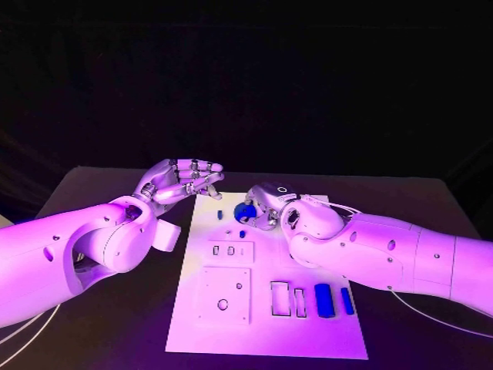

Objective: Assemble the parts on the task board

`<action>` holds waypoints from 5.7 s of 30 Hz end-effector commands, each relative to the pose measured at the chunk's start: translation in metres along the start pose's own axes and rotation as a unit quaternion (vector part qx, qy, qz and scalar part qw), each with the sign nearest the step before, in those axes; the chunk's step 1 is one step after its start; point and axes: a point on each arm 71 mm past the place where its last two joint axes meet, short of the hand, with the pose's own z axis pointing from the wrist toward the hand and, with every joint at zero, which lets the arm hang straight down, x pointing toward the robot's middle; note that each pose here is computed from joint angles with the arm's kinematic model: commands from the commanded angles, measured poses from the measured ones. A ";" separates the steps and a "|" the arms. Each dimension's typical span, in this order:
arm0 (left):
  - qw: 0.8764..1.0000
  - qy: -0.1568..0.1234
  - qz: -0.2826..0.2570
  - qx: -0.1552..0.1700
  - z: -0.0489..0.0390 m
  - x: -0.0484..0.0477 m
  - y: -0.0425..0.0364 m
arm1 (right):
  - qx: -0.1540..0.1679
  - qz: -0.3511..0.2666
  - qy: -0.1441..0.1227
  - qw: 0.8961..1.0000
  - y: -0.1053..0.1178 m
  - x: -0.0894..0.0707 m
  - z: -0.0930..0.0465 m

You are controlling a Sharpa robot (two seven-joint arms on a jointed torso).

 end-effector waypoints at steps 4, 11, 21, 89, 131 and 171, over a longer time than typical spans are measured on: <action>1.000 0.004 0.001 0.003 0.0000 0.0017 -0.0015 | 0.013 -0.005 0.022 1.000 -0.006 0.008 -0.004; 1.000 0.003 0.002 0.003 -0.0004 0.0006 -0.0015 | 0.017 -0.006 0.018 1.000 -0.011 0.007 -0.007; 1.000 0.002 0.002 0.003 -0.0006 -0.0006 -0.0014 | 0.010 0.006 -0.006 1.000 -0.017 -0.002 -0.022; 1.000 0.000 0.004 0.001 0.0020 -0.0097 0.0033 | 0.042 0.102 0.044 0.993 -0.174 -0.021 -0.088; 1.000 0.010 0.001 -0.005 0.0003 -0.0095 0.0035 | 0.058 0.097 0.036 0.993 -0.179 -0.019 -0.085; 1.000 0.008 0.003 -0.001 0.0006 -0.0112 0.0033 | 0.086 0.085 -0.018 0.993 -0.167 -0.026 -0.083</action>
